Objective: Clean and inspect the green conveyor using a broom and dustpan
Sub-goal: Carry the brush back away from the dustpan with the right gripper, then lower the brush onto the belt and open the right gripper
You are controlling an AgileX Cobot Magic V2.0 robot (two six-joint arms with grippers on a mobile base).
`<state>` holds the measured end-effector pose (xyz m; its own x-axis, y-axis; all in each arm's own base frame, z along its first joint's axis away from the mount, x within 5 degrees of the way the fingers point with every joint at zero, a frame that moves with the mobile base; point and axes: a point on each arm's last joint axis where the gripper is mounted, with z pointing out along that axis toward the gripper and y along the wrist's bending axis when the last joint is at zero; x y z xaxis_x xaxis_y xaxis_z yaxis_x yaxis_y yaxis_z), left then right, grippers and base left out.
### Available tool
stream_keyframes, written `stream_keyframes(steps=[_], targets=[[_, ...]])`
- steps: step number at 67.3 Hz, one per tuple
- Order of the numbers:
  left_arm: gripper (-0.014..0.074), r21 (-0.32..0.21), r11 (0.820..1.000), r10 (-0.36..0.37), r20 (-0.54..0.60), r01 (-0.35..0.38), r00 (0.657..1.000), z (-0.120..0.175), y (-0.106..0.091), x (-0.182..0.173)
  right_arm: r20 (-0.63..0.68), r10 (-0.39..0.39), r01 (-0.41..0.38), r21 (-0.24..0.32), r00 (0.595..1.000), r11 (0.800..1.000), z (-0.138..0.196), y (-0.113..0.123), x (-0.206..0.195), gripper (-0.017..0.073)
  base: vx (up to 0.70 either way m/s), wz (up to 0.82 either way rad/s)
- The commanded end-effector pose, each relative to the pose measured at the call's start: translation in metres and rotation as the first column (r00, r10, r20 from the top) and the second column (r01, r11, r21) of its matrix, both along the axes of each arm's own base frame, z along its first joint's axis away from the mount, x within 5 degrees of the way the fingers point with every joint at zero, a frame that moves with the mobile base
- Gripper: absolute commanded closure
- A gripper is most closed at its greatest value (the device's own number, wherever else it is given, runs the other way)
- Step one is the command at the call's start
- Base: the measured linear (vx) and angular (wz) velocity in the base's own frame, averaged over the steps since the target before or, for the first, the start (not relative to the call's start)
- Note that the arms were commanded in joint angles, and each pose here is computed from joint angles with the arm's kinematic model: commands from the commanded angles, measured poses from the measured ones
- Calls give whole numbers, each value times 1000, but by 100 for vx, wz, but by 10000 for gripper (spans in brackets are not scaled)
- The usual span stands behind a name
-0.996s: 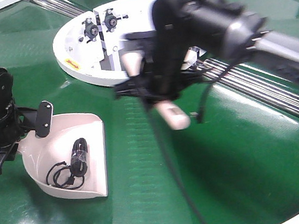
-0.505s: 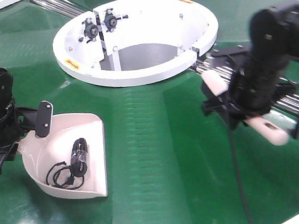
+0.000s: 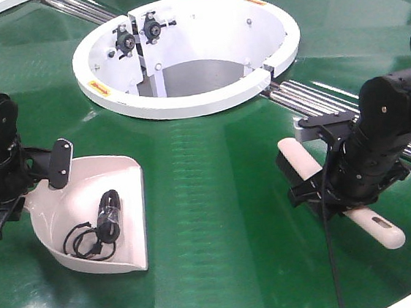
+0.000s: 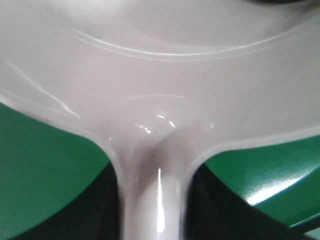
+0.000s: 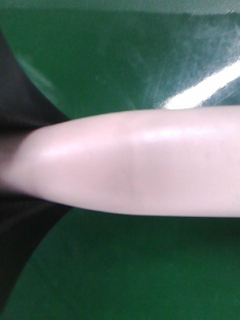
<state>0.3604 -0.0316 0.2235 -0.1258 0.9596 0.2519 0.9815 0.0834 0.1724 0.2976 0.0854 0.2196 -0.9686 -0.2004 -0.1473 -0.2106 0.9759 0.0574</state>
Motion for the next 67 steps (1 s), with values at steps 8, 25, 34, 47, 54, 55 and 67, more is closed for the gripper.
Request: stream_keyframes(steps=[8,25,34,47,54,55,67], targets=[[601,1,1000,-11,61,11,998,25,-1,-3,84,-8,4,46,996,999,18,0,0,533,0,0],[601,1,1000,-11,61,11,998,25,-1,-3,62,-8,5,49,998,999,17,0,-2,533,0,0],[601,1,1000,-11,61,11,998,25,-1,-3,55,-7,4,47,998,999,17,0,-2,530,0,0],[601,1,1000,-11,62,11,998,25,-1,-3,18,-4,4,38,1000,999,10,0,-1,526,0,0],[601,-2,1000,-14,71,14,997,26,-1,-2,-22,-3,4,28,1000,1000,1,1,0,523,0,0],[601,-2,1000,-15,73,15,997,26,-1,-2,-26,-3,4,28,1000,1000,0,1,1,522,0,0],[601,-7,1000,-20,90,21,996,26,-2,0,-60,-4,5,19,998,1000,-12,2,4,505,0,0]])
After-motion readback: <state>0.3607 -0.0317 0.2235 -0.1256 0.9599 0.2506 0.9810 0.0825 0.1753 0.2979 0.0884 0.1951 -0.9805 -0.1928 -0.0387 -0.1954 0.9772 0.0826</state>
